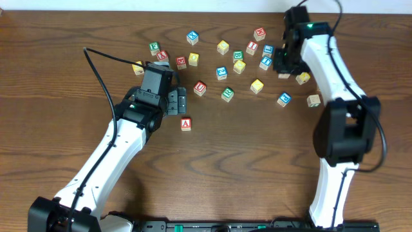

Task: Spell out AI2
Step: 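Lift the I block and carry it toward the red A block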

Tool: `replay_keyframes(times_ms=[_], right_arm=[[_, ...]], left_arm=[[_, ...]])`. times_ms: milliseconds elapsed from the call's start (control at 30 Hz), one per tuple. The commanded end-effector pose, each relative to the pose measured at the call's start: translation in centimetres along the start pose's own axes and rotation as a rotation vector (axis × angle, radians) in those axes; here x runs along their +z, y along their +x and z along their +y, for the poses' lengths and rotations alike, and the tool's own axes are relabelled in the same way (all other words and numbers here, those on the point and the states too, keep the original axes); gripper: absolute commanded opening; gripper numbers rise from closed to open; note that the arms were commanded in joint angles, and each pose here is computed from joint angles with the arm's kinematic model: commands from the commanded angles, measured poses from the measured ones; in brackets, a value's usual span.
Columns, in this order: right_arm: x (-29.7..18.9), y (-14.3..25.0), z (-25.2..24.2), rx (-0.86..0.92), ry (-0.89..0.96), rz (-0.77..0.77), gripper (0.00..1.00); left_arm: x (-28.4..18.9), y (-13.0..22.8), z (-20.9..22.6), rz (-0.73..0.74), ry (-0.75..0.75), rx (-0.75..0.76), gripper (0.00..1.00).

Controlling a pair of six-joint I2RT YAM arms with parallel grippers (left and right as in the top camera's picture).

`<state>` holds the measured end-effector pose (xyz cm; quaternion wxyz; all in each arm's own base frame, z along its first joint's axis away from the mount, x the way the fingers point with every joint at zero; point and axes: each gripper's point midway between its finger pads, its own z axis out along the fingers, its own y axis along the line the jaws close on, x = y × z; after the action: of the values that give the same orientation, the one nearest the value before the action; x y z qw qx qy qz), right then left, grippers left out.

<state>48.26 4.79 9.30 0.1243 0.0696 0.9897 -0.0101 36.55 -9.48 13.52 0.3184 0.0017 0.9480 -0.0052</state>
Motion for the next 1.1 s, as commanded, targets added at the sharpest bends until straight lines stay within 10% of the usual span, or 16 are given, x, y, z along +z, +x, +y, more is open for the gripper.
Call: replay_keyframes(times_ms=[0,367,1067], right_arm=[[-5.7,-1.5,0.9,-0.017,-0.036,-0.123,0.16],[-14.0,-0.1,6.0,-0.113,-0.084,-0.283,0.16],[-13.5,4.7,14.4,-0.269,-0.037,-0.279,0.15]], left_arm=[[-0.8,-1.3,2.0,-0.047,-0.107,0.002,0.97],[0.0,-0.4,5.2,0.048,0.026,0.004,0.97],[-0.8,2.3,11.7,0.146,0.157,-0.123,0.97]])
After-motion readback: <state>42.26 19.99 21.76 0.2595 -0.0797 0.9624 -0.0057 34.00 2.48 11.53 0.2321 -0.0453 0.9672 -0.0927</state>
